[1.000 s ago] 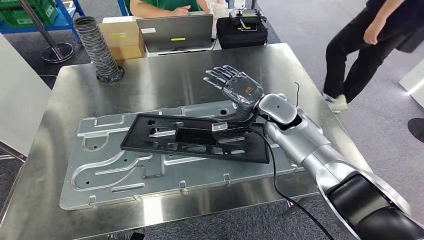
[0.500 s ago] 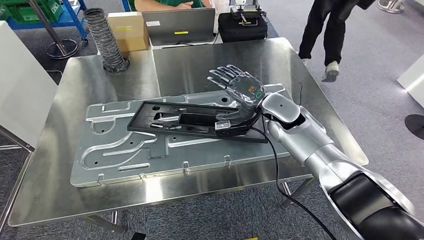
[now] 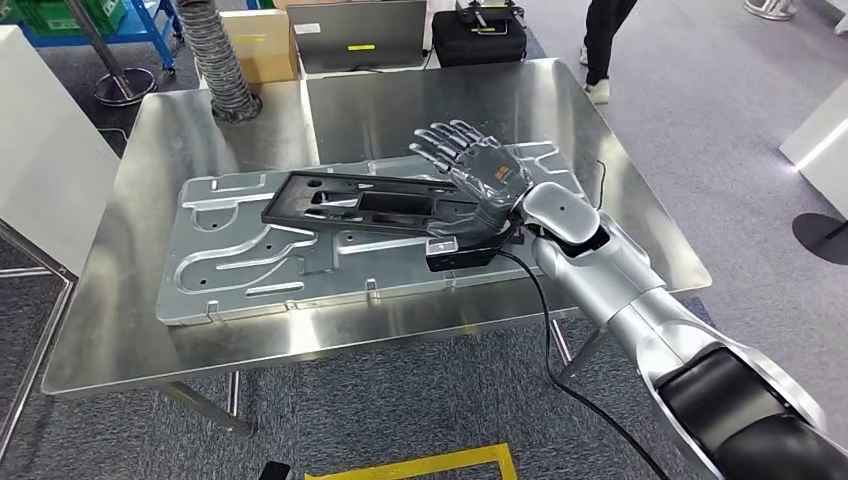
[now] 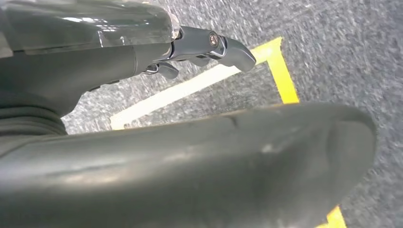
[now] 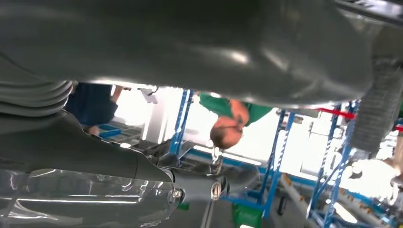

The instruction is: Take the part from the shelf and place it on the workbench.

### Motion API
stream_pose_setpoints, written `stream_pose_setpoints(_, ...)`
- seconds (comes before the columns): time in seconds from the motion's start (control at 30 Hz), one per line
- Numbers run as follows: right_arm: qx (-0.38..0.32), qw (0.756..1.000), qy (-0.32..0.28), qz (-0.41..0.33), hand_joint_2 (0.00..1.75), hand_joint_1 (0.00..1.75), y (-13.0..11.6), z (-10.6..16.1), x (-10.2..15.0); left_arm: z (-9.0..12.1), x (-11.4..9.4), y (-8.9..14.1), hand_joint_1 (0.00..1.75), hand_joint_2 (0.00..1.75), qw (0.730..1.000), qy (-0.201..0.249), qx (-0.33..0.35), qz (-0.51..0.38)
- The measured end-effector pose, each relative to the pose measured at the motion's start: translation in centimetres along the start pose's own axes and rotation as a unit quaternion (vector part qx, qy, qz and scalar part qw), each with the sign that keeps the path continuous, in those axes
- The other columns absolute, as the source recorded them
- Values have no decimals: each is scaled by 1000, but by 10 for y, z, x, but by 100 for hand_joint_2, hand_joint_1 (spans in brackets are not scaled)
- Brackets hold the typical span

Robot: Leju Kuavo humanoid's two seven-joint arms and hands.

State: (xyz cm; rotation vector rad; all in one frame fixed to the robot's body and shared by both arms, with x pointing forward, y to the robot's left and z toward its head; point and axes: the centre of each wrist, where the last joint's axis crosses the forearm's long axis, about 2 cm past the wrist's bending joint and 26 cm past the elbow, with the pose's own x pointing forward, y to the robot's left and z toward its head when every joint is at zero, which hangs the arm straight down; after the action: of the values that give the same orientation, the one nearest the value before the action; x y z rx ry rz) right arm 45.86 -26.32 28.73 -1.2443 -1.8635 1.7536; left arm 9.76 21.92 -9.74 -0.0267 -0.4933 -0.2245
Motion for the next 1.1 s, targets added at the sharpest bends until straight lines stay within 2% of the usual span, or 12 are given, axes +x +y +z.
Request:
stream_pose_setpoints(0.5, 0, 1000, 8, 22, 0, 0, -2, 6, -9, -2, 8, 4, 0, 0, 1000, -5, 4, 4)
stream_pose_setpoints(1.1, -12, 1000, 25, 14, 0, 0, 17, 17, 6, -3, 10, 4, 0, 0, 1000, -1, 0, -6)
